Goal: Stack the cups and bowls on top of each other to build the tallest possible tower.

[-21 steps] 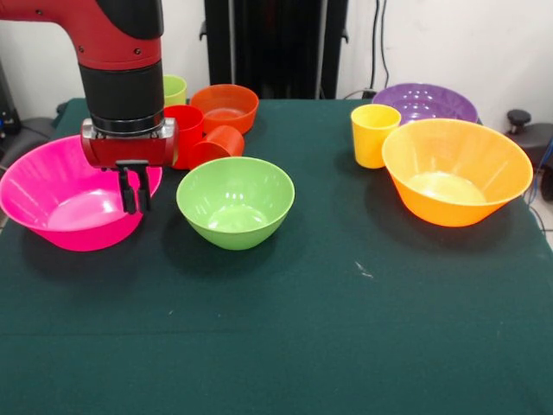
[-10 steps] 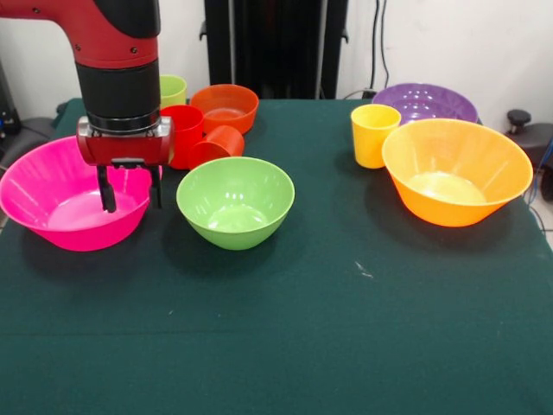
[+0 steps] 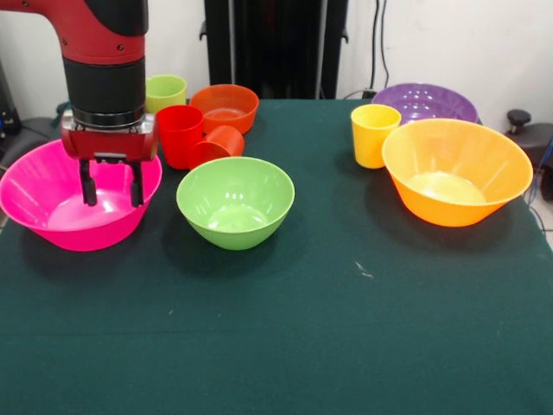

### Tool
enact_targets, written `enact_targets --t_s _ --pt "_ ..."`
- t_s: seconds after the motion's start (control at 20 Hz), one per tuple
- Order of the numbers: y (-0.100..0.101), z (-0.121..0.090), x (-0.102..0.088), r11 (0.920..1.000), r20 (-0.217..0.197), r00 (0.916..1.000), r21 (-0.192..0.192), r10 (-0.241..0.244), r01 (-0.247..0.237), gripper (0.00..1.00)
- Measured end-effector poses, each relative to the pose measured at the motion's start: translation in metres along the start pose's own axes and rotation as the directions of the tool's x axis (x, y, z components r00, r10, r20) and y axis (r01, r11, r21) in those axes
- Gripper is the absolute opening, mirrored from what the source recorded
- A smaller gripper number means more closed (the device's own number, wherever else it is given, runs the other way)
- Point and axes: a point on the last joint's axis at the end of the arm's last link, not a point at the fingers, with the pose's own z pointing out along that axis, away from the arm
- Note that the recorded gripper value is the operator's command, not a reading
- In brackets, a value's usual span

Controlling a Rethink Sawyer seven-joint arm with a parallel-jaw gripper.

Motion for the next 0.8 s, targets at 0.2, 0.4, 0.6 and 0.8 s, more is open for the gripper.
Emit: enact_targets --t_s 0.2,0.4,0.6,0.8 --pt "-0.007 0.004 0.008 0.9999 -0.005 1.0000 0.013 0.008 -0.008 1.00" --pt "-0.008 0.013 0.015 0.9998 -0.003 0.9999 0.013 0.013 -0.013 1.00" --pt "-0.007 0.025 0.023 0.9998 -0.004 0.9998 0.009 0.017 -0.017 1.00" --pt "-0.008 0.027 0.027 0.9998 -0.007 0.9998 0.012 0.019 -0.018 1.00"
